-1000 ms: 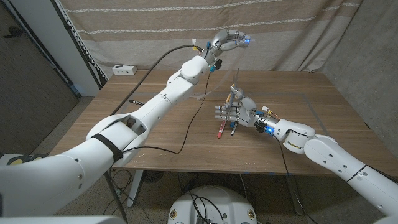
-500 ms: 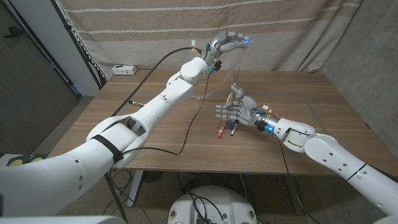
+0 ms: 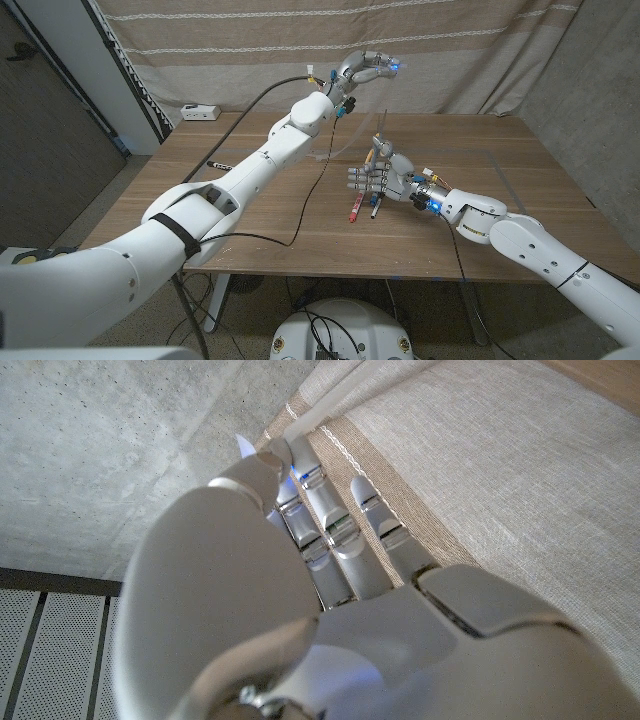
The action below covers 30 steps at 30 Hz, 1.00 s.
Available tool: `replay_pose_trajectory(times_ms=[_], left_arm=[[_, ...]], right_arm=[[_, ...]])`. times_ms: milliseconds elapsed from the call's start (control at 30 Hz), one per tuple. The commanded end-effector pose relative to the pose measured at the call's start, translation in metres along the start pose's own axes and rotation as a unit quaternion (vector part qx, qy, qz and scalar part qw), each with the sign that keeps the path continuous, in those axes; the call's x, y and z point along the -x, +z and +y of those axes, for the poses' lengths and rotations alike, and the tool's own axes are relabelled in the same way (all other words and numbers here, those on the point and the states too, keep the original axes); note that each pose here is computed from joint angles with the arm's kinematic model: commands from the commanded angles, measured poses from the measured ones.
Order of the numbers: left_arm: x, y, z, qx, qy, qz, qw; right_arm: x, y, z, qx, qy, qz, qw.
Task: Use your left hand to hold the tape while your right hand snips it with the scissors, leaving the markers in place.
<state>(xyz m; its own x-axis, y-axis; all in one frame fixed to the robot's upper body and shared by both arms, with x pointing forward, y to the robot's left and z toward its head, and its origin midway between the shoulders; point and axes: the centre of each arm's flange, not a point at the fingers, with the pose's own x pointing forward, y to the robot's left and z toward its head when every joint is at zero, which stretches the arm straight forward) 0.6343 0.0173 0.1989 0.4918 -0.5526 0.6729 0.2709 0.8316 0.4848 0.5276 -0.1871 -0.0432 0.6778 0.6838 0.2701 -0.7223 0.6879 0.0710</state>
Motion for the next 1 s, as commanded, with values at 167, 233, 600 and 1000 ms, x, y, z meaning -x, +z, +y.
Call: replay_pose_trajectory(times_ms=[167, 233, 600, 1000], left_arm=[[-0.007, 0.002, 0.004, -0.008, 0.005, -0.007, 1.000], [-0.008, 0.001, 0.003, -0.008, 0.005, -0.007, 1.000], [-0.014, -0.001, 0.004, -0.006, 0.008, -0.008, 1.000], [-0.019, 0.010, 0.004, -0.016, 0.001, -0.020, 1.000]], right_arm=[[0.000, 0.000, -0.002, -0.001, 0.001, 0.001, 1.0000], [0.000, 0.000, -0.002, -0.003, 0.003, 0.000, 1.0000], [-0.001, 0.000, -0.003, -0.002, 0.001, 0.002, 1.0000], [-0.002, -0.002, -0.002, -0.002, 0.002, 0.007, 1.0000]])
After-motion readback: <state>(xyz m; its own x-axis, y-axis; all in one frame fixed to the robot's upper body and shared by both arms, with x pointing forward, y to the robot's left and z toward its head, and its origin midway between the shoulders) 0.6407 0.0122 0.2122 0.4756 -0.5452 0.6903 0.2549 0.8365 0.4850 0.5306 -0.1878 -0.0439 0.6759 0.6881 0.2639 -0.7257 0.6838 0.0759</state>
